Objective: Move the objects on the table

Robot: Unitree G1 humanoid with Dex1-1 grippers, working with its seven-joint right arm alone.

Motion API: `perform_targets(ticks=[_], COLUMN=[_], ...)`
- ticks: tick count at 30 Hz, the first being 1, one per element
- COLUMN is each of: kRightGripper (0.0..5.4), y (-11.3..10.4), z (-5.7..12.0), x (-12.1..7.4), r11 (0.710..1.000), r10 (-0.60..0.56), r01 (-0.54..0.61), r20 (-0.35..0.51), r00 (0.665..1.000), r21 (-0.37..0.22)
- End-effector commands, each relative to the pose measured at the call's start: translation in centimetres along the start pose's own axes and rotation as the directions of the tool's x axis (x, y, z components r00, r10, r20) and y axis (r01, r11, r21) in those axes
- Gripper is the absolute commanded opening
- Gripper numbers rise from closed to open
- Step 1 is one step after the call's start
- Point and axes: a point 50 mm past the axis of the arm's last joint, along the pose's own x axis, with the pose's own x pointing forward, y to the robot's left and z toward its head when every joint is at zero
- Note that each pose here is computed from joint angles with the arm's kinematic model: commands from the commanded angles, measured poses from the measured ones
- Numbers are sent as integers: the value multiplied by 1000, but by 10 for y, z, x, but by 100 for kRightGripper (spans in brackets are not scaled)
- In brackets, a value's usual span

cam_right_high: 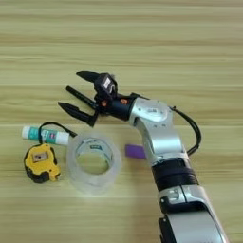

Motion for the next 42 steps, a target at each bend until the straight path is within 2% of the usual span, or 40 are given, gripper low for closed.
perform_targets(ticks=[1,5,12,18,29,36,42], kRightGripper=[538,538,538,538,538,538,538], y=[-10,-8,-5,1,9,9,6], z=[36,39,41,41,31,12,6], x=[-10,-18,-34,-46,-60,-53,-42], r11=[991,989,987,978,971,975,981], r10=[33,76,116,156,194,173,139], r01=[-21,-69,-124,-179,-227,-214,-181], r20=[85,53,-81,-190,-315,-411,-417], r00=[996,996,990,969,929,895,898], r21=[-133,-132,-101,-109,-74,-55,-64])
